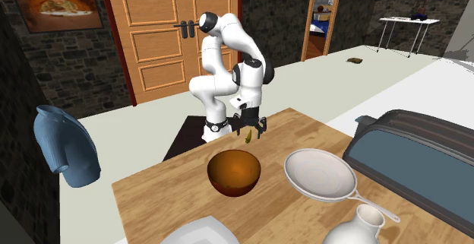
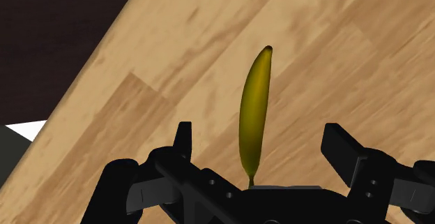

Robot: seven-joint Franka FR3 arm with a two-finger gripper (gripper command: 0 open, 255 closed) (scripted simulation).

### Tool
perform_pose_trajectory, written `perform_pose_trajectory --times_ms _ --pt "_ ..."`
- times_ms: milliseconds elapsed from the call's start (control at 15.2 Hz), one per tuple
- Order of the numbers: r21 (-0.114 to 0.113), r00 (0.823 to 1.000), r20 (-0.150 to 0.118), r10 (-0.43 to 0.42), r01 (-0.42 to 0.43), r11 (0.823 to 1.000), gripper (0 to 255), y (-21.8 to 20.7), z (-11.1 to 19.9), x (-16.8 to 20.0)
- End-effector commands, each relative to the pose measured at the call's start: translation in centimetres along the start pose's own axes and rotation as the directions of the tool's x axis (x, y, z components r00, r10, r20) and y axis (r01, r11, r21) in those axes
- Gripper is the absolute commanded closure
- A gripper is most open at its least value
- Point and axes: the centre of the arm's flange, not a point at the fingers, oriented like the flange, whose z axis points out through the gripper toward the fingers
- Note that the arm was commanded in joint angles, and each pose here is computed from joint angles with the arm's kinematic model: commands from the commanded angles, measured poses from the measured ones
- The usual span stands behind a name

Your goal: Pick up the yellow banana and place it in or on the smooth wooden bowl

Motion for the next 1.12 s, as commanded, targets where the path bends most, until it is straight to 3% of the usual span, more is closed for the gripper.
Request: perform_pose_trajectory --times_ms 0,594,660,1056 --pt "0.000 1.000 -0.001 0.000 0.000 1.000 0 0.04 1.08 -0.03" --pt "0.000 1.000 -0.001 0.000 0.000 1.000 0 0.03 1.38 -0.03" --pt "0.000 1.000 -0.001 0.000 0.000 1.000 255 0.03 1.38 -0.03" --pt "0.000 1.000 -0.001 0.000 0.000 1.000 255 0.03 1.38 -0.03"
